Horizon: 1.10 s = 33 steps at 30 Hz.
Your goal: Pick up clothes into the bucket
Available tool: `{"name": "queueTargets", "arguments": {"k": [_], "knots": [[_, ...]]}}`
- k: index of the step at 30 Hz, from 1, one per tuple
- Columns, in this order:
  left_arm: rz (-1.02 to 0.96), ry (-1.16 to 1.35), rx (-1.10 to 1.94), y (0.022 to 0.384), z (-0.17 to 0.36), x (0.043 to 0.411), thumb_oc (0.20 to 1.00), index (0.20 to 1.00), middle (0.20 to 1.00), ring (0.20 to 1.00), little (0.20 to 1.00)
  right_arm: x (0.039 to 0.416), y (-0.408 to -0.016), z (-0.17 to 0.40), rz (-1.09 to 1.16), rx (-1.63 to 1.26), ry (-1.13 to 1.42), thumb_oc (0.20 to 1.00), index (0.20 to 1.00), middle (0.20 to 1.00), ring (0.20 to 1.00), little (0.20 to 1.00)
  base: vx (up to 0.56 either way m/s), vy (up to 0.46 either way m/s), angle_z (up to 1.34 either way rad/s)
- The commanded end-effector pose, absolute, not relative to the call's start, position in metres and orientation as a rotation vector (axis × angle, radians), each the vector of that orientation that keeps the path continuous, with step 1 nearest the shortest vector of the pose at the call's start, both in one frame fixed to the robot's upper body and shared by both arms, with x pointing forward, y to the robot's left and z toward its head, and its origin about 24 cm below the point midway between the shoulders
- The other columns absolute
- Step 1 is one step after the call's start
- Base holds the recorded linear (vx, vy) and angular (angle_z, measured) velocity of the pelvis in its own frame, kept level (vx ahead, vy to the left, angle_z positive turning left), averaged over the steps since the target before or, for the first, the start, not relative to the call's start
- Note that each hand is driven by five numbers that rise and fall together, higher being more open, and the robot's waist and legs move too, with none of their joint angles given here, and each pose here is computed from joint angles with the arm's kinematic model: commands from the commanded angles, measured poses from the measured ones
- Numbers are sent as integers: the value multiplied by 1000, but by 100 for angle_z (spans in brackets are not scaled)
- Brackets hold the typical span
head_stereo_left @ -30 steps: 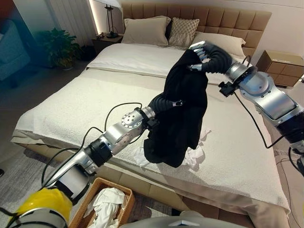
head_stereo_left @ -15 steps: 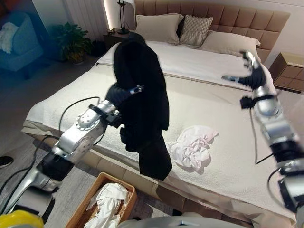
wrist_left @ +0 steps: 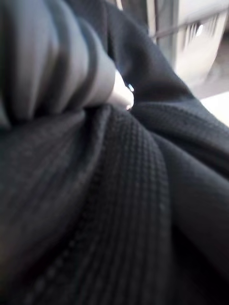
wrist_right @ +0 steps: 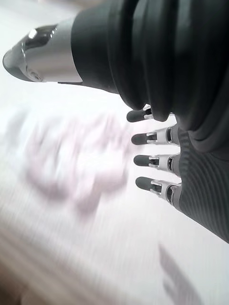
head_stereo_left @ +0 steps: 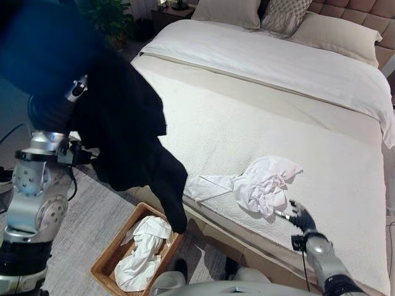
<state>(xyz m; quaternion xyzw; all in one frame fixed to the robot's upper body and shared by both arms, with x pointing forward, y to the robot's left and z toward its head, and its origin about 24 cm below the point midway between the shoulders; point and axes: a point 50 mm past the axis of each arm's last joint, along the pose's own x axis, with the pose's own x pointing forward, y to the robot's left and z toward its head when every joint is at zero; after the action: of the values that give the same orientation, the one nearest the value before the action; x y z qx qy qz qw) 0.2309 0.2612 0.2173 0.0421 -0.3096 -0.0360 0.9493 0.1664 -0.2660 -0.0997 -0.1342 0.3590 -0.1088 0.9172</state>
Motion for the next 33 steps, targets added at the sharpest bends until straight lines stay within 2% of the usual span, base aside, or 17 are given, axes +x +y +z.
{"name": "queueTargets", "arguments": {"k": [1,5,11,20,25,30,33], "knots": [[-57,-790,158,259,240,213,200,200,200,200,200,186,-264,-87,-179,-334,650,1000,1000,1000,1000,1000,-37,10,7],[43,-697,199,272,216,205,200,200,200,200,200,153,-270,-111,-208,-339,801,1000,1000,1000,1000,1000,-49,8,7],[131,-568,203,280,182,200,200,200,200,200,200,135,-276,-122,-233,-360,900,1000,1000,1000,1000,1000,-34,5,11],[237,-346,224,293,132,201,200,200,200,200,200,146,-279,-113,-254,-370,826,1000,1000,1000,1000,1000,-28,8,1],[434,-159,451,319,92,203,200,200,200,200,200,162,-275,-103,-259,-375,738,1000,1000,1000,1000,1000,-56,16,-3],[536,-56,561,329,70,210,200,200,200,200,200,169,-272,-98,-265,-381,689,1000,1000,1000,1000,1000,-71,7,-3],[604,23,772,344,59,220,200,200,200,200,200,177,-268,-93,-267,-394,636,1000,1000,1000,1000,1000,-61,7,-1]]}}
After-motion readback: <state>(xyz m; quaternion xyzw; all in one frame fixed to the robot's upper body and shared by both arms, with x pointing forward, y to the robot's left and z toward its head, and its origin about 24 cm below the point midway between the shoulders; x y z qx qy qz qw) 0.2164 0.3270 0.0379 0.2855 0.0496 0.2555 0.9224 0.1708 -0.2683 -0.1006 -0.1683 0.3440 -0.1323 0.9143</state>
